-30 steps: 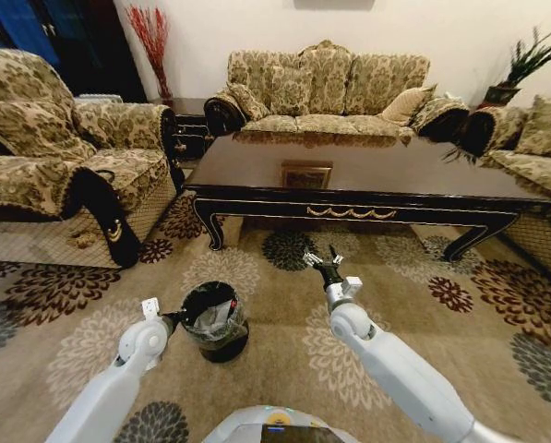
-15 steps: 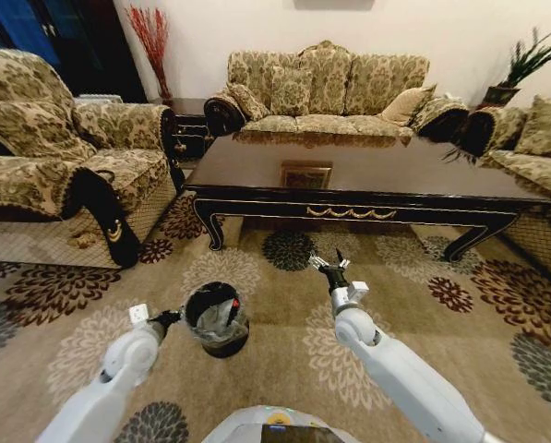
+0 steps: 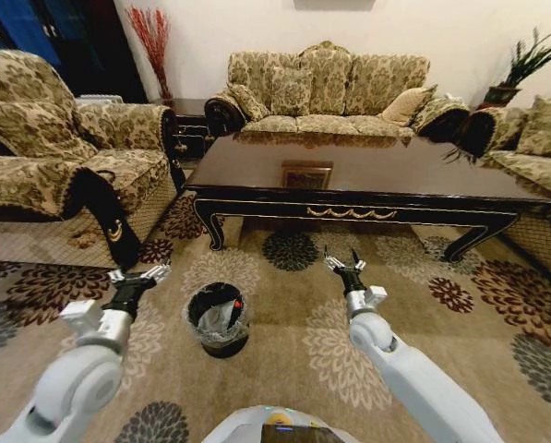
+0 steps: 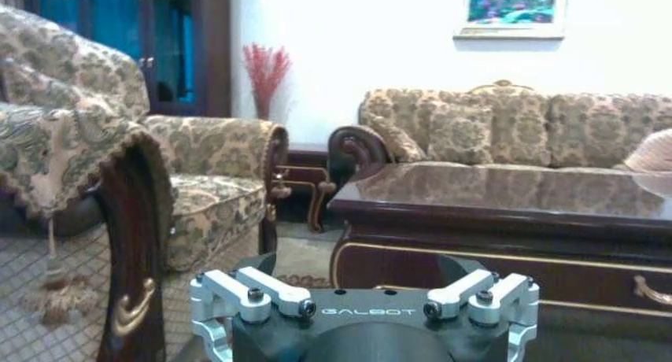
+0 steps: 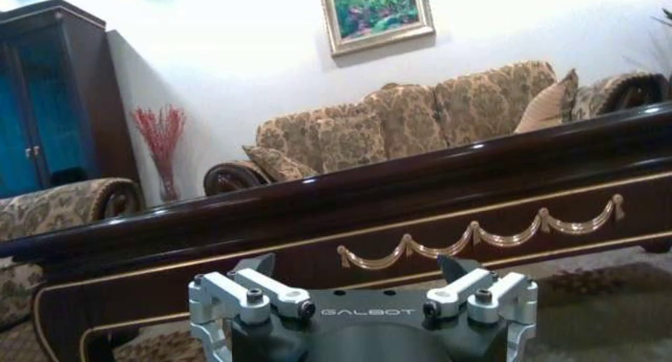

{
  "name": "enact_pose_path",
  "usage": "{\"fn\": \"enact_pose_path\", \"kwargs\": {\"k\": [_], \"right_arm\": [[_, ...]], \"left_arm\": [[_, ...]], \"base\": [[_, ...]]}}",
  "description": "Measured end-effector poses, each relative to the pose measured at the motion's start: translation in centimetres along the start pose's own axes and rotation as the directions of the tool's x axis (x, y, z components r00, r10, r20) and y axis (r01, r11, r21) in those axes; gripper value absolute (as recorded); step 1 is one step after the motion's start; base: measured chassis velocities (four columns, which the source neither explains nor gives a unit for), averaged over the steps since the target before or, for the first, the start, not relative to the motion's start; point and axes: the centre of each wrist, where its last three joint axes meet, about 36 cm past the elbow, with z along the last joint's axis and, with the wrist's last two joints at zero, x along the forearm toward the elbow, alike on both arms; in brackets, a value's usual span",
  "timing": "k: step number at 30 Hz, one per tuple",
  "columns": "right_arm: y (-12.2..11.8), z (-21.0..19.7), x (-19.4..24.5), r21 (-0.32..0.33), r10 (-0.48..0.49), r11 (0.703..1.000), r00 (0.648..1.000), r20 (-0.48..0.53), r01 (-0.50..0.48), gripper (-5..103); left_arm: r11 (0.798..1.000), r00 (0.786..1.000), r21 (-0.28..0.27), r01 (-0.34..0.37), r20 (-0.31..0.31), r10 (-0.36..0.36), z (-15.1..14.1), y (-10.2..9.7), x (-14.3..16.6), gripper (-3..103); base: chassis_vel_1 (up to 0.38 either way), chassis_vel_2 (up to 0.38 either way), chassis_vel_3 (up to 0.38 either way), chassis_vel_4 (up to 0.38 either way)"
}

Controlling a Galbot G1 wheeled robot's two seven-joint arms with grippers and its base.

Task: Move to the front of the table and pick up the trash from the floor, then place it into the trash bin.

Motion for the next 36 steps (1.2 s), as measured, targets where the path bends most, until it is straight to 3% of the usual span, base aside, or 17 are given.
{"fn": "enact_pose_path", "kwargs": {"k": [2,4,18,36], "right_arm": [[-0.3,0.3,1.2,0.024,-0.018,1.000,1.000,0.001,0.018,100],[-0.4,0.3,1.6,0.033,-0.023,0.999,1.000,0.003,0.023,100],[-0.9,1.2,4.2,0.056,-0.017,0.998,1.000,-0.008,0.018,100],[-1.6,1.5,5.4,0.061,-0.013,0.998,1.000,0.005,0.013,100]], "left_arm": [[0.998,0.999,-0.040,-0.038,0.003,0.038,0.8,0.6,0.6,100],[0.998,0.999,-0.043,-0.050,-0.009,0.050,0.9,0.7,0.9,100],[0.998,0.997,0.027,-0.059,-0.044,0.060,0.6,0.4,1.5,100],[0.998,0.997,0.042,-0.051,-0.062,0.054,1.0,-0.3,1.7,100]], "base": [[0.000,0.000,0.000,0.000],[0.047,-0.039,-0.053,0.045],[0.168,-0.174,-0.163,0.186],[0.354,-0.344,-0.350,0.336]]}}
